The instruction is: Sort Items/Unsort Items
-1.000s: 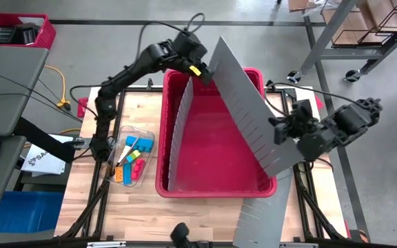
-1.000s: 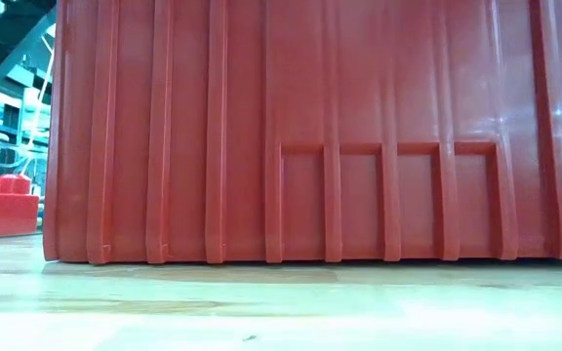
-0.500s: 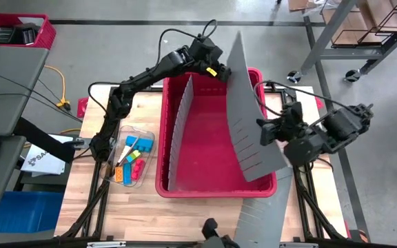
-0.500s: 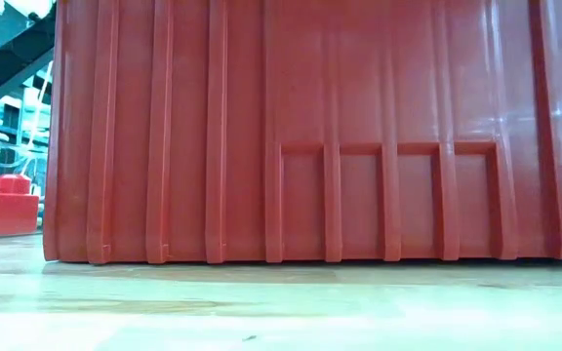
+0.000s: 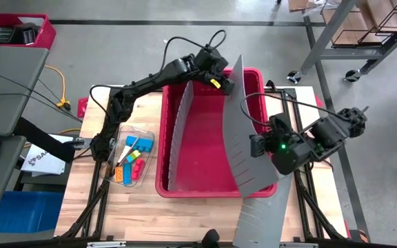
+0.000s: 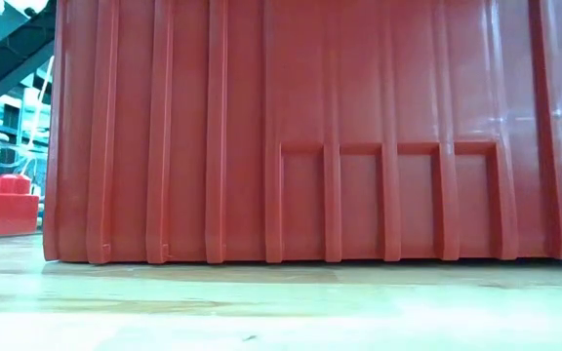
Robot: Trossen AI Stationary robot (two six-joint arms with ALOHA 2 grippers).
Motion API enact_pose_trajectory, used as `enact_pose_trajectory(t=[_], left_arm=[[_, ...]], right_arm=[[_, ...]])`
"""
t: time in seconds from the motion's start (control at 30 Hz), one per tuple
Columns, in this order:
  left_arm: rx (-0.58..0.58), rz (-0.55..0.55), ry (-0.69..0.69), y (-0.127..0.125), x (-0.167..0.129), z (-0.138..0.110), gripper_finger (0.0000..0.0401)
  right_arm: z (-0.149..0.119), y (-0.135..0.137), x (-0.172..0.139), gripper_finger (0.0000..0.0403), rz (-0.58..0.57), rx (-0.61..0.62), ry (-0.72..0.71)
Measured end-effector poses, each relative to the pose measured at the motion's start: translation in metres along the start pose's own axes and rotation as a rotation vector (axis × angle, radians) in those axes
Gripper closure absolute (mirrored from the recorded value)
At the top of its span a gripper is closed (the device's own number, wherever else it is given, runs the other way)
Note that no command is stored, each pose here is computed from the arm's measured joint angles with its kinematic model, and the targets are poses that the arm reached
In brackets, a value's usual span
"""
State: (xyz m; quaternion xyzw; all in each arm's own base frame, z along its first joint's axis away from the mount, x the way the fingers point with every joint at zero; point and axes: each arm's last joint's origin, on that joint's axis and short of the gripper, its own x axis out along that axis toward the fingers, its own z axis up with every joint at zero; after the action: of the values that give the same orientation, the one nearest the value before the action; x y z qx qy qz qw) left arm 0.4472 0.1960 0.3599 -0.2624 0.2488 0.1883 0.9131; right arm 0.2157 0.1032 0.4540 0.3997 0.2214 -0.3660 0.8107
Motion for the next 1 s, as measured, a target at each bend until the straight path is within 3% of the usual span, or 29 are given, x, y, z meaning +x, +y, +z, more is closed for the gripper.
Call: enact_pose_trajectory(t=[0.37,0.5,0.67,0.83,1.0], left_arm=[[0.012,0.08,-0.05,0.021,-0.003,0.01,0.0401],[0.012,0.084,-0.032,0.023,0.007,0.005,0.0401],[-0.01,0.05,-0.022,0.018,0.024,-0.002,0.0401],[0.009,0.011,-0.099,0.007,0.024,0.003,0.0401],[-0.006,0.006,-0.092,0.005,0.024,0.002,0.0401]], right_arm=[[0.017,-0.002,0.014,0.0403,-0.056,-0.067,-0.052],[0.02,-0.002,0.017,0.0403,-0.068,-0.073,-0.022],[0.023,-0.002,0.012,0.0403,-0.051,-0.066,-0.019],[0.033,0.0,0.0,0.0403,-0.003,-0.08,-0.049],[0.035,0.0,-0.002,0.0403,0.006,-0.099,-0.042]])
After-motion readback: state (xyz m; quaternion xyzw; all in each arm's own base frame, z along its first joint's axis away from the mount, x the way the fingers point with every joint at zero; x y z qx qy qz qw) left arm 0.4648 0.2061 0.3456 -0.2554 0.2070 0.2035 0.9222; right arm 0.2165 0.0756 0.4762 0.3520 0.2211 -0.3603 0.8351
